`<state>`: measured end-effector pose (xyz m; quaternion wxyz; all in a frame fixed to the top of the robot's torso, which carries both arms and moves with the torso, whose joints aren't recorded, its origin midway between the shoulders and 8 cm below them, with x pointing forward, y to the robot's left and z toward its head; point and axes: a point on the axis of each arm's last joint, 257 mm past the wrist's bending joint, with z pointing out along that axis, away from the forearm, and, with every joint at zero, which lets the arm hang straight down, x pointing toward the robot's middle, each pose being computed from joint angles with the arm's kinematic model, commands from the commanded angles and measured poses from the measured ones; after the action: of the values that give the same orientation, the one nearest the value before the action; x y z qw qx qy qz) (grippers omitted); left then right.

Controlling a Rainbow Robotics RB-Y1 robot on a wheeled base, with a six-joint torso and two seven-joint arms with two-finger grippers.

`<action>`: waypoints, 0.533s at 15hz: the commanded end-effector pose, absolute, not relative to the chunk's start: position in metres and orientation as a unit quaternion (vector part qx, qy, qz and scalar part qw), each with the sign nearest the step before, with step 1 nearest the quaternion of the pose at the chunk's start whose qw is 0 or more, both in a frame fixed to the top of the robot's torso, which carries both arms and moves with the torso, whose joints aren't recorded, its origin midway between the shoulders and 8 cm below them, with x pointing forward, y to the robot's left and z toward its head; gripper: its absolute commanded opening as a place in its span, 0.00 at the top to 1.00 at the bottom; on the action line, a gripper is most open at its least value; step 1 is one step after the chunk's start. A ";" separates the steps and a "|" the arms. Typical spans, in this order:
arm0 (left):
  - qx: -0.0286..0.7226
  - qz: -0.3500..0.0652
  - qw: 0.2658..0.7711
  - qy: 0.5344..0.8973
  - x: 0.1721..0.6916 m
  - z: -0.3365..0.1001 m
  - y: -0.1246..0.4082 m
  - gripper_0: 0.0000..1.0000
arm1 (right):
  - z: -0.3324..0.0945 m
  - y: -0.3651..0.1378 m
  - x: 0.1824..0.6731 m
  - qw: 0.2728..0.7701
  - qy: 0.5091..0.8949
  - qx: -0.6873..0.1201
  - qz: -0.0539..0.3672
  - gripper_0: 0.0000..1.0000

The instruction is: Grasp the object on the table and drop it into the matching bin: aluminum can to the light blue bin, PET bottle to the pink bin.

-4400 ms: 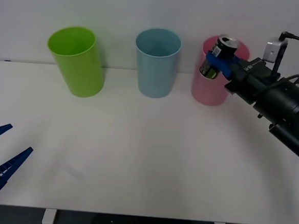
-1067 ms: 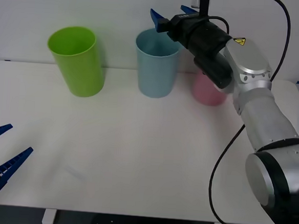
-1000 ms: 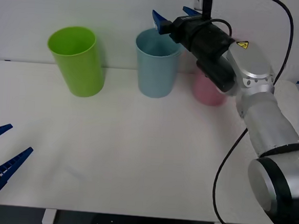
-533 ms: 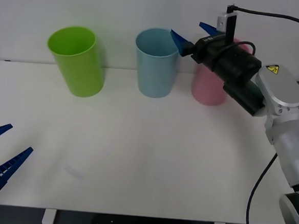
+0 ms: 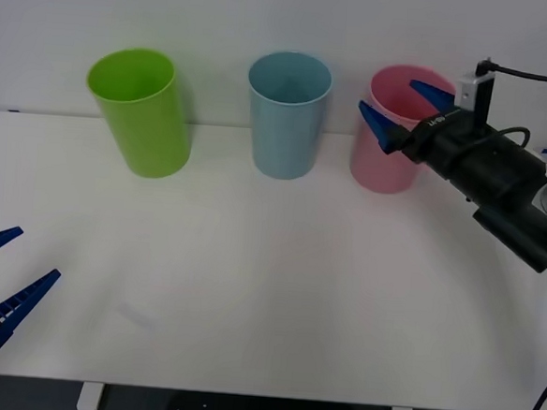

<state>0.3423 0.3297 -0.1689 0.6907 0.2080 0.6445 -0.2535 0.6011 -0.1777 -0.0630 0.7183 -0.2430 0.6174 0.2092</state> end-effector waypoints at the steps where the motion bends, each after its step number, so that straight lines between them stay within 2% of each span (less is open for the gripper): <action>1: 0.208 -0.253 0.691 0.645 0.342 -0.169 0.330 0.00 | -0.079 -0.203 0.579 0.712 0.619 -0.261 0.204 0.00; 6: 0.208 -0.253 0.691 0.645 0.342 -0.169 0.330 0.00 | -0.115 -0.245 0.545 0.708 0.619 -0.295 0.167 0.00; 8: 0.208 -0.253 0.691 0.645 0.342 -0.169 0.330 0.00 | -0.127 -0.257 0.529 0.701 0.622 -0.302 0.172 0.00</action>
<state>0.3423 0.3297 -0.1689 0.6907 0.2079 0.6445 -0.2535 0.5347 -0.2527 -0.1226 0.7041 -0.2998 0.6209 0.1699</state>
